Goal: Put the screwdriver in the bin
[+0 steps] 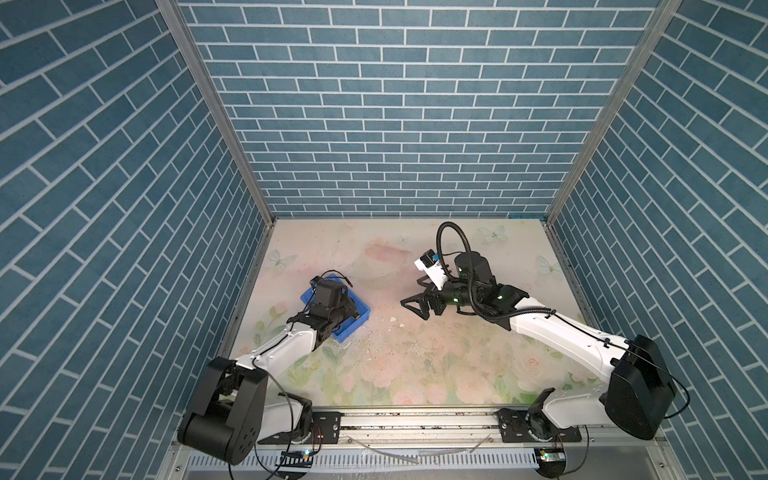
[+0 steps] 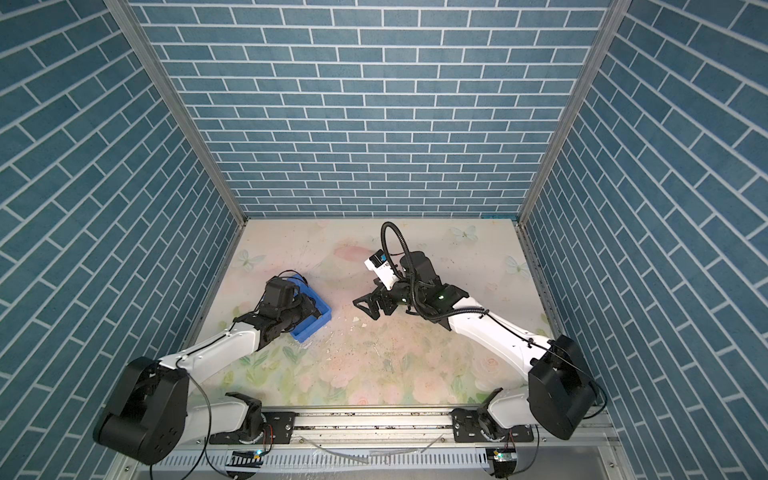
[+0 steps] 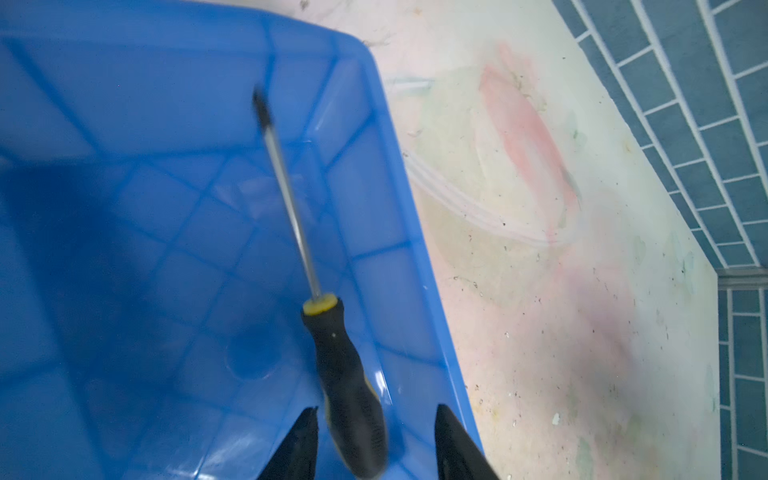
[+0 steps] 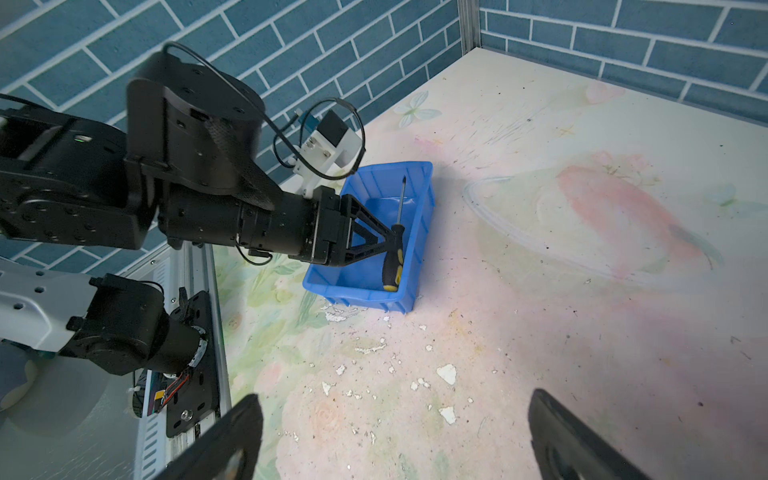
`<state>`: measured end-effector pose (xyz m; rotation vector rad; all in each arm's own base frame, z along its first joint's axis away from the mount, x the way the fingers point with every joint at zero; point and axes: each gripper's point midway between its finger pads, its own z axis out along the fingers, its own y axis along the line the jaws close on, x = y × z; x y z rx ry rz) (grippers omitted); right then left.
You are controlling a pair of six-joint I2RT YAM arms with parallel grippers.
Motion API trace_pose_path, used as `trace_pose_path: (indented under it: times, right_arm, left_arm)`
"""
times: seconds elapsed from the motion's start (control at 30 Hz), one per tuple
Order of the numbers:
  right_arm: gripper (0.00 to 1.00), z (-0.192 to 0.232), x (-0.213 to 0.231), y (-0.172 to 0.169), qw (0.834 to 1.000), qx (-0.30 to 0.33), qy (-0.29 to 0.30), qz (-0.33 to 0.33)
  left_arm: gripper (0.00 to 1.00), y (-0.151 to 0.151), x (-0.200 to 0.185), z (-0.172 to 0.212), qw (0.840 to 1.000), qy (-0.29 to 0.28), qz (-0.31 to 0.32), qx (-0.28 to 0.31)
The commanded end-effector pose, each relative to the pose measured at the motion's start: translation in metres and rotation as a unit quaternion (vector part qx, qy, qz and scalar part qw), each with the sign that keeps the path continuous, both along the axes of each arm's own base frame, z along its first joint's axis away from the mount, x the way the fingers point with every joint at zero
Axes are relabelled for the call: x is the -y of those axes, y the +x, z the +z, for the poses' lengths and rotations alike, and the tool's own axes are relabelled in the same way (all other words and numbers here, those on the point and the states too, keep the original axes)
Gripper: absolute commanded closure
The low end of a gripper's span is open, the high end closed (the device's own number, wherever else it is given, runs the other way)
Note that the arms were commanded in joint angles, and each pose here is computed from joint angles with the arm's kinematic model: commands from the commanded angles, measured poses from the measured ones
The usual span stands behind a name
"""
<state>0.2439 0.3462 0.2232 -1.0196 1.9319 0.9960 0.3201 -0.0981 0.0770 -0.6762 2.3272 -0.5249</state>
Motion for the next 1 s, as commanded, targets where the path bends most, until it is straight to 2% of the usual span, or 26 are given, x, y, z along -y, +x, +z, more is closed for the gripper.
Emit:
trace_pose_path:
  times: [0.0, 0.13, 0.23, 0.37, 0.5, 0.67, 0.77, 0.87, 0.97]
  right_arm:
    - [0.01, 0.020, -0.005, 0.007, 0.999, 0.037, 0.007, 0.001]
    - [0.01, 0.021, -0.004, 0.010, 0.999, 0.037, 0.015, -0.010]
    - [0.01, 0.023, -0.001, 0.014, 0.999, 0.043, 0.016, -0.024]
    - [0.01, 0.026, 0.006, 0.022, 0.997, 0.054, 0.018, -0.051]
    - [0.01, 0.030, 0.024, 0.040, 0.992, 0.061, 0.034, -0.104]
    - [0.01, 0.033, 0.072, 0.071, 0.976, 0.056, 0.063, -0.200]
    - [0.01, 0.028, 0.114, 0.089, 0.958, 0.088, 0.053, -0.269]
    - [0.01, 0.018, 0.169, 0.106, 0.923, 0.125, 0.037, -0.363]
    - [0.01, 0.002, 0.225, 0.114, 0.883, 0.158, -0.010, -0.443]
  left_arm:
    - [0.45, -0.007, -0.011, 0.006, 1.000, 0.021, 0.009, -0.001]
    - [0.35, -0.009, -0.018, 0.026, 0.999, 0.038, 0.012, 0.028]
    - [0.22, -0.007, -0.030, 0.049, 0.995, 0.077, 0.014, 0.067]
    - [0.07, 0.000, -0.043, 0.081, 0.982, 0.145, 0.005, 0.124]
    - [0.01, 0.012, -0.045, 0.109, 0.961, 0.202, -0.023, 0.188]
    - [0.00, 0.023, -0.047, 0.127, 0.930, 0.275, -0.049, 0.240]
    - [0.00, 0.026, -0.053, 0.128, 0.908, 0.320, -0.047, 0.265]
    - [0.00, 0.026, -0.067, 0.124, 0.889, 0.359, -0.019, 0.282]
    - [0.00, 0.030, -0.071, 0.109, 0.875, 0.397, -0.032, 0.277]
